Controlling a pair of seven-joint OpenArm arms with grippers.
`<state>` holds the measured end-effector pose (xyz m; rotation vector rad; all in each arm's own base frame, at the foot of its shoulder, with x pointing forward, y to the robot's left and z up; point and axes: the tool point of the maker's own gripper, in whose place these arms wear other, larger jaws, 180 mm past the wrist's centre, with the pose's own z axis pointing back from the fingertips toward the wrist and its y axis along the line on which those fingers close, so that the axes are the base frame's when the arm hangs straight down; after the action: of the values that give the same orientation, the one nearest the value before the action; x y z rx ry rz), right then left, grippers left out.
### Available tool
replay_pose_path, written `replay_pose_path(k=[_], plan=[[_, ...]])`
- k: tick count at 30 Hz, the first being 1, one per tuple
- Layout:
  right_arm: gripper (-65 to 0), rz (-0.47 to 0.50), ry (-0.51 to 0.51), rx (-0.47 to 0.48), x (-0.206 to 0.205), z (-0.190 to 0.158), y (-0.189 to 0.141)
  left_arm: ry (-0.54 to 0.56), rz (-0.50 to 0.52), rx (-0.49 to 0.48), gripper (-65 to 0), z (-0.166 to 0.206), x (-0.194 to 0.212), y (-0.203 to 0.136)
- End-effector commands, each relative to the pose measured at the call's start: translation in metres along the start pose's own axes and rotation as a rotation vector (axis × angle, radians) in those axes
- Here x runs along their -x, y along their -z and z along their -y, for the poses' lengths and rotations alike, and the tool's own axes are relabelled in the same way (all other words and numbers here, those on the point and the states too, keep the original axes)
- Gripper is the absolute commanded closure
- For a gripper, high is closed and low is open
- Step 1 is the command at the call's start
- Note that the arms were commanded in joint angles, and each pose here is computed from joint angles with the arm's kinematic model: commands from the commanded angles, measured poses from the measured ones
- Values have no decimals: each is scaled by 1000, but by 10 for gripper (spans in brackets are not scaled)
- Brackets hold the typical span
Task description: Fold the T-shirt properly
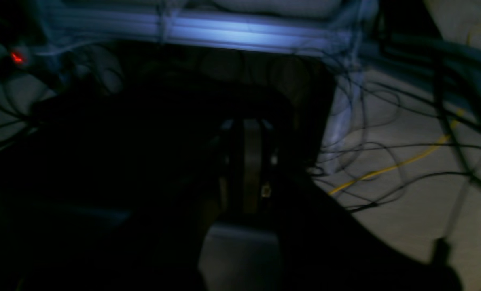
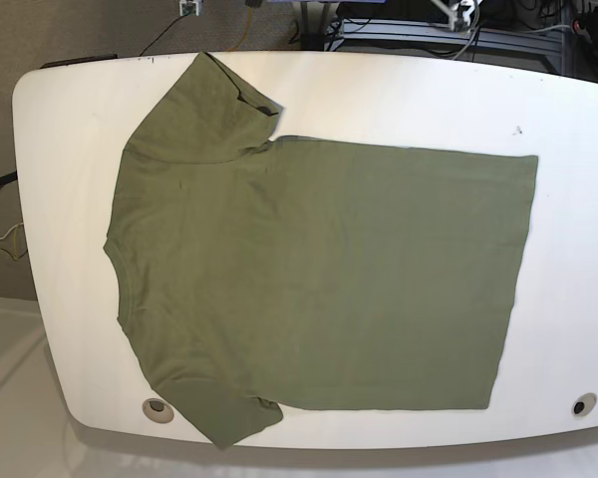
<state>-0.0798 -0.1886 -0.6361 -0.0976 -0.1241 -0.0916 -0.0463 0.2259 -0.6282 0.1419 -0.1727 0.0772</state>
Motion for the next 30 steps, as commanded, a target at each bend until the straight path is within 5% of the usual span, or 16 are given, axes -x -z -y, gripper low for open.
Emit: replay_pose_path(k=[1, 12, 30], plan=[[0, 3, -2, 11, 7, 7, -5, 7, 14, -7, -17, -6, 8, -8], [0, 22, -4, 17, 11, 15, -12, 54, 25, -3, -21, -12, 18, -21], [0, 207, -26, 7, 2, 26, -60, 120, 167, 16, 0, -14, -11, -54]])
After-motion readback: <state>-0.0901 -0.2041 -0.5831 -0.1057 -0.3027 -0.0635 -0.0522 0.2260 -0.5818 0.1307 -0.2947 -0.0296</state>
